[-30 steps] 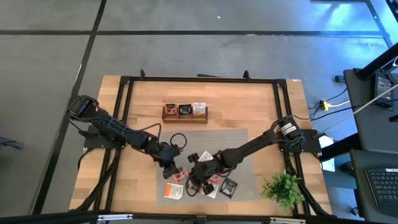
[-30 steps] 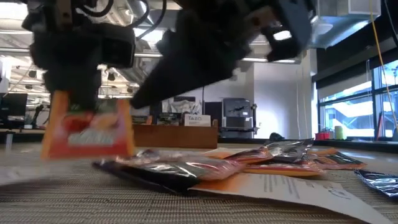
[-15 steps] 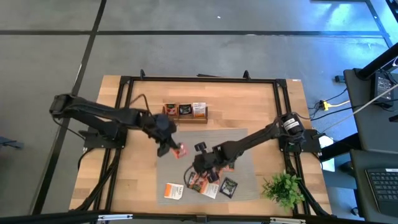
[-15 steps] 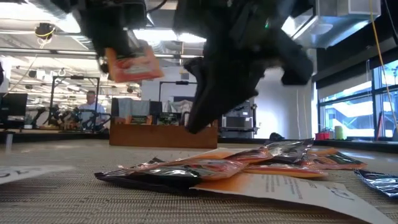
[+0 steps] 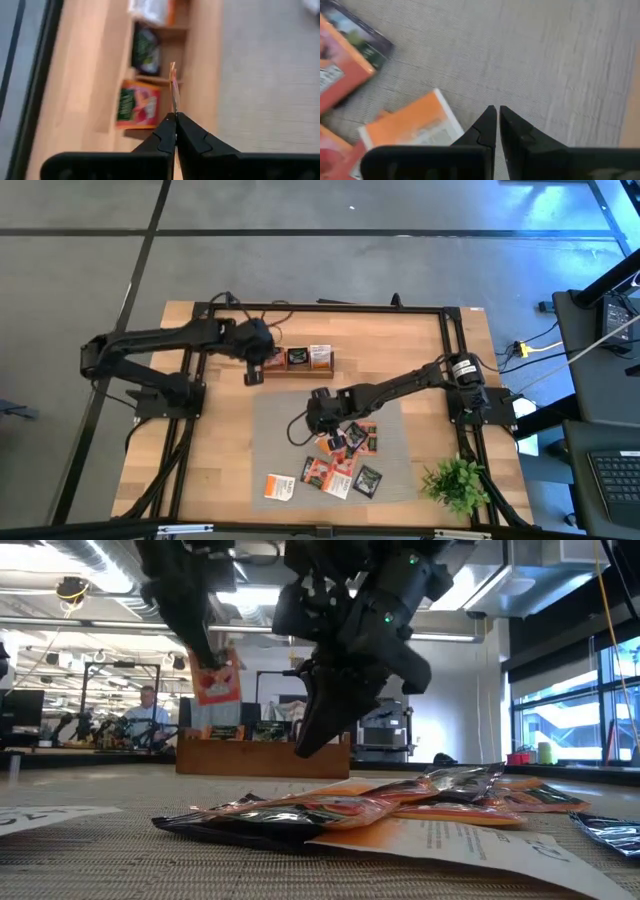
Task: Pick & Place Tea
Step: Put the orange tea bag into the left section of the wooden organizer
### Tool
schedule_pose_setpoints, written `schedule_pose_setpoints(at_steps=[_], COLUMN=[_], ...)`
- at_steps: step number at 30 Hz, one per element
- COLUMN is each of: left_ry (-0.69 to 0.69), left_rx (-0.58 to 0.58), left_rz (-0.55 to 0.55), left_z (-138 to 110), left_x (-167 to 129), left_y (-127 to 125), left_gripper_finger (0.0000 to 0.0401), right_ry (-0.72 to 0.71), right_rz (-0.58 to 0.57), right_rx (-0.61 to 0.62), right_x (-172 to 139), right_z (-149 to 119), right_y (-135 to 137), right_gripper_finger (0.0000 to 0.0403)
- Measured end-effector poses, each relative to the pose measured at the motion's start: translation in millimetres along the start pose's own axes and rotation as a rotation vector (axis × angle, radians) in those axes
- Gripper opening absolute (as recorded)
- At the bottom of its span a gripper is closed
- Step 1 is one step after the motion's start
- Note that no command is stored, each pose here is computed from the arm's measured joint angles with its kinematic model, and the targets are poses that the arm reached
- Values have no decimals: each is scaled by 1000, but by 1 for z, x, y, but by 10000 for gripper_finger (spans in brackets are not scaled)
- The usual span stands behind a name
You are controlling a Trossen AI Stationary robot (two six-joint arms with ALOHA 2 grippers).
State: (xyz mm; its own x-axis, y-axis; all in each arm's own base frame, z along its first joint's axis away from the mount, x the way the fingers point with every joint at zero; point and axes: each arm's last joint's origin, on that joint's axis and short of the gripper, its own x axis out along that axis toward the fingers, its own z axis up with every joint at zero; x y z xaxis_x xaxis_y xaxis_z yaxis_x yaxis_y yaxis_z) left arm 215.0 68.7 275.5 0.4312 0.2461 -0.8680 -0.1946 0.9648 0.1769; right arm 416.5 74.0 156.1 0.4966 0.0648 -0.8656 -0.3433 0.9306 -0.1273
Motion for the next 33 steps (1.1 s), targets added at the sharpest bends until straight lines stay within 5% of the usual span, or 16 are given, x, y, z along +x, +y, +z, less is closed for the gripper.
schedule_pose_setpoints(at_steps=[17,33], left_ry=[211,244], left_rx=[148,139], left_rz=[1,75], left_z=[1,2], left_x=[71,78], left_y=[36,35], left_gripper_finger=[3,4], right_ry=[27,25], right_rz=[0,0], right_rx=[10,10], right_x=[0,-1], right_z=[-3,-3], right_y=[-4,-4], right_gripper_finger=[26,26])
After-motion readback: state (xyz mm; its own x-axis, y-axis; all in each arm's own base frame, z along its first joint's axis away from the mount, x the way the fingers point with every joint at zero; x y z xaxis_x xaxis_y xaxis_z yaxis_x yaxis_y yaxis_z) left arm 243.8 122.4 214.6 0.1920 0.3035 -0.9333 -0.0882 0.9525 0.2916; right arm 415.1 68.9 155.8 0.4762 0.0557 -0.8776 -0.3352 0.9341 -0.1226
